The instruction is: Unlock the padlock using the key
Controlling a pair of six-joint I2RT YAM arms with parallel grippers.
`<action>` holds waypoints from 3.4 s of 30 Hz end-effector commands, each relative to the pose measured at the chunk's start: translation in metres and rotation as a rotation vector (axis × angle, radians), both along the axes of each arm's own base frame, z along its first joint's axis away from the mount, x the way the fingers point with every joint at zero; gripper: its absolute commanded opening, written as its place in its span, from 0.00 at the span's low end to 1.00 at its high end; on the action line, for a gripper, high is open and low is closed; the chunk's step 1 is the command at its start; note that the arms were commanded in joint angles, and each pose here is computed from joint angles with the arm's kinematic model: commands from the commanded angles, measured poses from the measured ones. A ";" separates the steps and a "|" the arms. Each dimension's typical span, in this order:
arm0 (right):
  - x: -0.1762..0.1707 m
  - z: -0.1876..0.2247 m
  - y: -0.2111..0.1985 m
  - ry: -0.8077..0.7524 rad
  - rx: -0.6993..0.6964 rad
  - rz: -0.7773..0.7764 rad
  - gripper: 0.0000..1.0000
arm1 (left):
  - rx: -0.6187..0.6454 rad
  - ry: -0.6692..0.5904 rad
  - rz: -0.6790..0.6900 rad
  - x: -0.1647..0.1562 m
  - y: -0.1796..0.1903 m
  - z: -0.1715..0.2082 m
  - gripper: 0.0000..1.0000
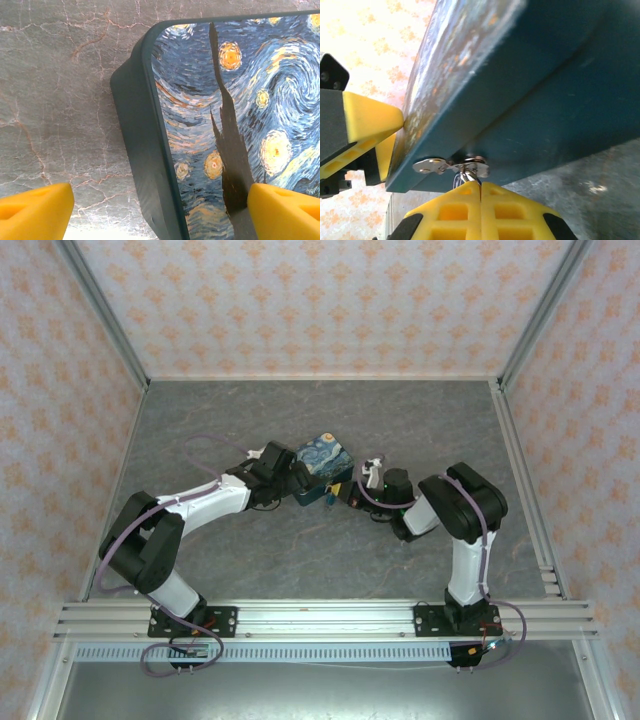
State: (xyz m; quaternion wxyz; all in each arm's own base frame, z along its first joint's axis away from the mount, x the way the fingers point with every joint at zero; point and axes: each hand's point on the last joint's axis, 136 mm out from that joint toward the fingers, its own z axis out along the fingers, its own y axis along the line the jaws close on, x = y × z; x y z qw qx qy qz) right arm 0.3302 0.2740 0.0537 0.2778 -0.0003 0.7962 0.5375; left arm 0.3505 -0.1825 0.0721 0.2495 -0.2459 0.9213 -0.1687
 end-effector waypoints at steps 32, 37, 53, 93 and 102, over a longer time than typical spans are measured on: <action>0.026 0.041 -0.054 -0.007 0.057 -0.401 0.00 | 0.162 0.077 0.001 -0.024 0.023 -0.014 0.90; 0.008 0.047 -0.064 -0.003 -0.071 -0.375 0.00 | 0.174 0.078 0.021 -0.016 0.038 -0.010 0.90; -0.098 0.048 -0.084 0.220 -0.437 -0.057 0.00 | 0.154 -0.008 -0.001 0.032 0.047 0.023 0.90; -0.016 0.124 -0.240 -0.320 -1.017 -0.644 0.99 | 0.592 -0.510 0.151 -0.034 0.162 0.156 0.92; 0.023 0.090 -0.281 -0.400 -0.944 -0.876 0.99 | 0.913 -0.516 0.104 -0.035 0.187 0.142 0.93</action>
